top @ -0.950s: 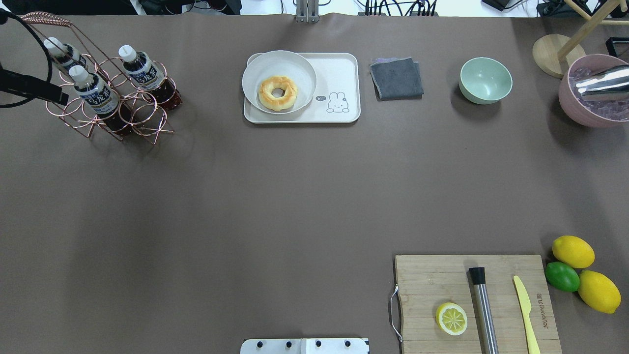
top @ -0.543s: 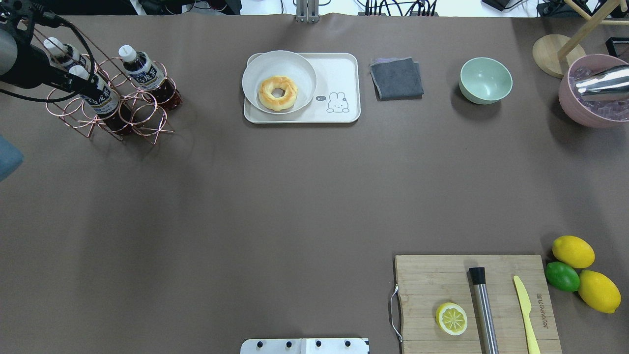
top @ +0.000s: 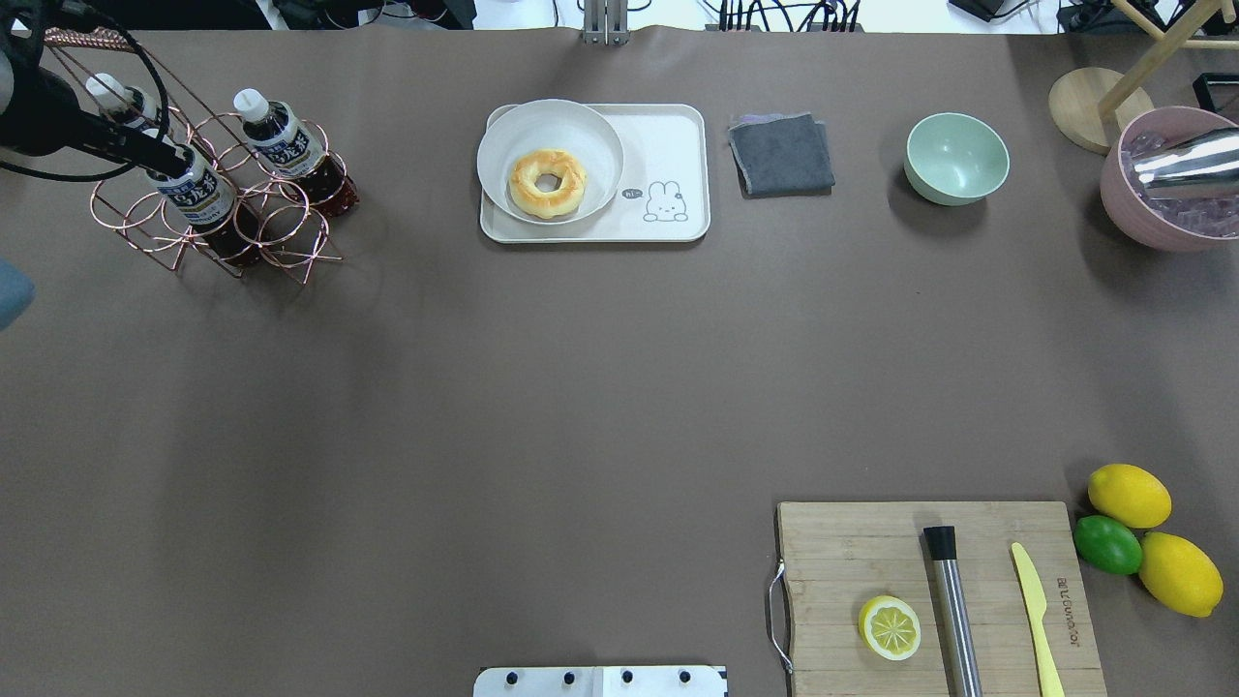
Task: Place tea on tray
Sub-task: 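Reach the left gripper down to a dark tea bottle in the copper rack, then close the left gripper around the tea bottle's neck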
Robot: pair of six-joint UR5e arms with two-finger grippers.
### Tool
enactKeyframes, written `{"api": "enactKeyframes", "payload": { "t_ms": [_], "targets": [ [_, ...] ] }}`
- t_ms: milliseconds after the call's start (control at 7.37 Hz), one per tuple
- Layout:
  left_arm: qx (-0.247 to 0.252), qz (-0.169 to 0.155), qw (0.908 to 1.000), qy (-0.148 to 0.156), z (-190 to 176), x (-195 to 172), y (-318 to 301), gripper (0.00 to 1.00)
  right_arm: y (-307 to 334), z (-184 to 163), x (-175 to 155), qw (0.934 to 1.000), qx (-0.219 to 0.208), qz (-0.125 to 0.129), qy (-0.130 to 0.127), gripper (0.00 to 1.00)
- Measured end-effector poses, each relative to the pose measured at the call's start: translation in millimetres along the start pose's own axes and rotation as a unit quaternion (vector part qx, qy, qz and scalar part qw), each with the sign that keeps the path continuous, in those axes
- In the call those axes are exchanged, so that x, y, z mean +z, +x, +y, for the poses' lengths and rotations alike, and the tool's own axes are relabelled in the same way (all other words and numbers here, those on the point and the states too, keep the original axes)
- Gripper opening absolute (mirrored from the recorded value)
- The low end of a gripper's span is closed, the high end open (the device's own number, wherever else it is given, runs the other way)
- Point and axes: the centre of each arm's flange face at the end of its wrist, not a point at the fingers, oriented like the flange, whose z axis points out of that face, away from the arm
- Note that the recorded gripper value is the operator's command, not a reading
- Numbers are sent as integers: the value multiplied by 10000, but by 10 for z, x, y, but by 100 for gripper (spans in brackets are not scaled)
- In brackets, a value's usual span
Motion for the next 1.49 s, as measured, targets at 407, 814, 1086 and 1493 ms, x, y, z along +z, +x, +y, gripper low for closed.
{"api": "enactKeyframes", "payload": {
  "t_ms": [407, 814, 1086, 1493],
  "targets": [
    [-40, 4, 10000, 7, -97, 44, 32, 73, 7, 18, 14, 10000, 28, -7, -18, 100],
    [-55, -10, 10000, -2, -117, 62, 8, 69, 5, 17, 13, 10000, 30, -14, -15, 100],
    [-77, -26, 10000, 5, -150, 60, -12, 53, 8, 25, 20, 10000, 32, -18, -19, 100],
    [-114, -49, 9999, 16, -206, 49, -19, 0, 9, 29, 22, 10000, 12, -16, -20, 100]
  ]
}}
